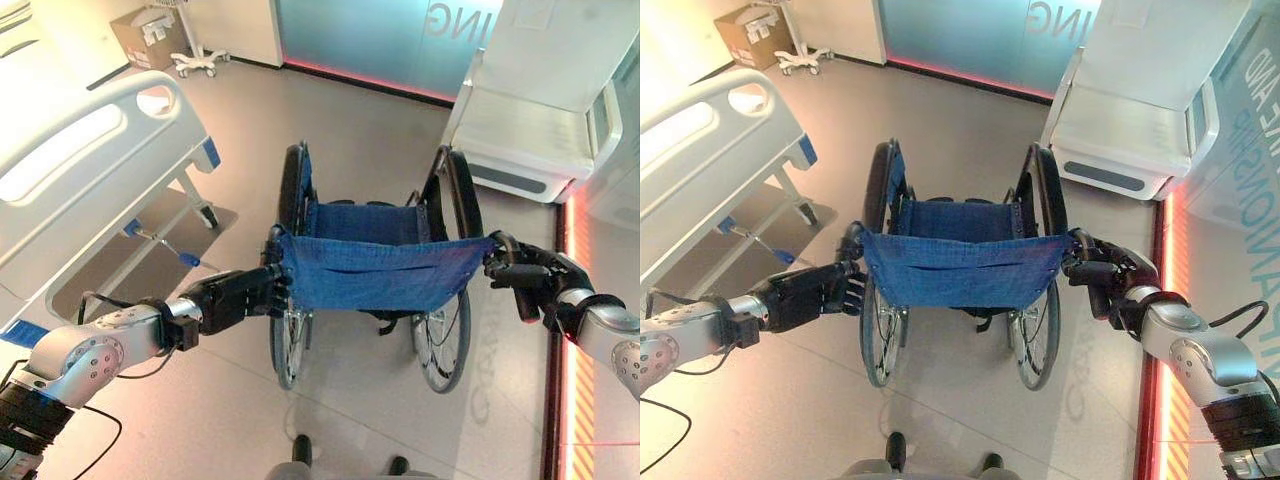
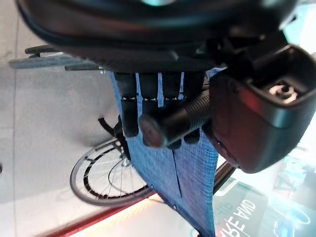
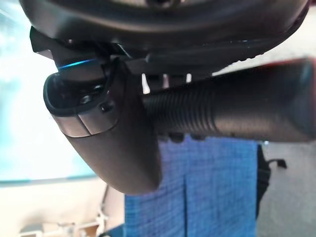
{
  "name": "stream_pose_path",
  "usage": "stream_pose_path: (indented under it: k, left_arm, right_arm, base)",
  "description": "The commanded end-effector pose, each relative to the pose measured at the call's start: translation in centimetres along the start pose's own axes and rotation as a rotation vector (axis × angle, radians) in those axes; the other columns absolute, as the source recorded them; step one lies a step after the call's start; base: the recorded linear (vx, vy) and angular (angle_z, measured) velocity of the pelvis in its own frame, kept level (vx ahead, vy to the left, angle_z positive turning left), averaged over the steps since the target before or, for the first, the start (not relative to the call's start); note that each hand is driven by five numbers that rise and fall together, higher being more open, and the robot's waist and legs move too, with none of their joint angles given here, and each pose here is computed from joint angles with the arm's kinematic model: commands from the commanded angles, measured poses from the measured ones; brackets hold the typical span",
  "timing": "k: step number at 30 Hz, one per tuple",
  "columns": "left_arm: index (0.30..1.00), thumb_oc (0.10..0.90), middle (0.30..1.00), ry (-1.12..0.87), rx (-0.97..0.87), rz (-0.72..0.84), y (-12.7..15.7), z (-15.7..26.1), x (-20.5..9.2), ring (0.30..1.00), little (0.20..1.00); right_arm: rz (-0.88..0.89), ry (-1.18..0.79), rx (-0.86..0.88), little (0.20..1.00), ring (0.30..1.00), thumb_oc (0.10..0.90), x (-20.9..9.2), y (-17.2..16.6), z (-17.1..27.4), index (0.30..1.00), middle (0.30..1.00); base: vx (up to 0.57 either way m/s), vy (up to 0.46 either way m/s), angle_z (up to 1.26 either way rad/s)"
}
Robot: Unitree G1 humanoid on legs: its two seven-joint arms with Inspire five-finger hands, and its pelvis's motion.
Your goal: Push the wheelchair next to the bed
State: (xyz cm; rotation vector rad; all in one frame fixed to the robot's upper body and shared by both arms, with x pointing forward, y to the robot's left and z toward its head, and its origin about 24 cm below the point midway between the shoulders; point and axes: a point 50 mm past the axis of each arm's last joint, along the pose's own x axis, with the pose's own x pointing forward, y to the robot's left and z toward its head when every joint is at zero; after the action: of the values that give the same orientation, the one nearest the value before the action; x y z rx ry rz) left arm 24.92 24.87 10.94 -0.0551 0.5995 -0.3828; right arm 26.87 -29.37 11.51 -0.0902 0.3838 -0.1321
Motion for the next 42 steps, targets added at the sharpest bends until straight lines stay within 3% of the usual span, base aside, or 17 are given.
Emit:
stream_pose_path:
  k: [1,21,30,34,42]
  left_arm:
    - [0.3,0.4,0.3,-0.308,0.036,-0.187,-2.9,6.3,-0.6,0.3,0.3]
    - [0.3,0.4,0.3,-0.355,-0.03,-0.114,-2.2,6.0,-0.6,0.3,0.3]
    - [0.3,0.4,0.3,-0.417,-0.089,0.006,-0.5,6.1,-1.3,0.3,0.3]
    - [0.3,0.4,0.3,-0.458,-0.199,0.039,0.4,6.5,-1.6,0.3,0.3]
    - [0.3,0.4,0.3,-0.485,-0.241,0.099,2.2,5.2,-1.4,0.3,0.3]
  right_arm:
    - [0.148,-0.136,-0.094,0.3,0.3,0.4,-0.9,1.9,4.1,0.3,0.3]
    - [0.192,-0.138,-0.096,0.3,0.3,0.4,-1.2,2.6,3.7,0.3,0.3]
    - [0.215,-0.196,-0.122,0.3,0.3,0.4,-1.1,2.9,5.4,0.3,0.3]
    - [0.236,-0.247,-0.119,0.3,0.3,0.4,-0.7,4.1,6.7,0.3,0.3]
    - [0.281,-0.246,-0.153,0.3,0.3,0.4,0.3,5.7,6.4,0.3,0.3]
  base:
    - [0.01,-0.028,-0.04]
    - [0.01,-0.056,-0.02]
    - [0.02,-0.138,-0.01]
    - [0.02,-0.161,-0.07]
    - [0.27,0.09,-0.17]
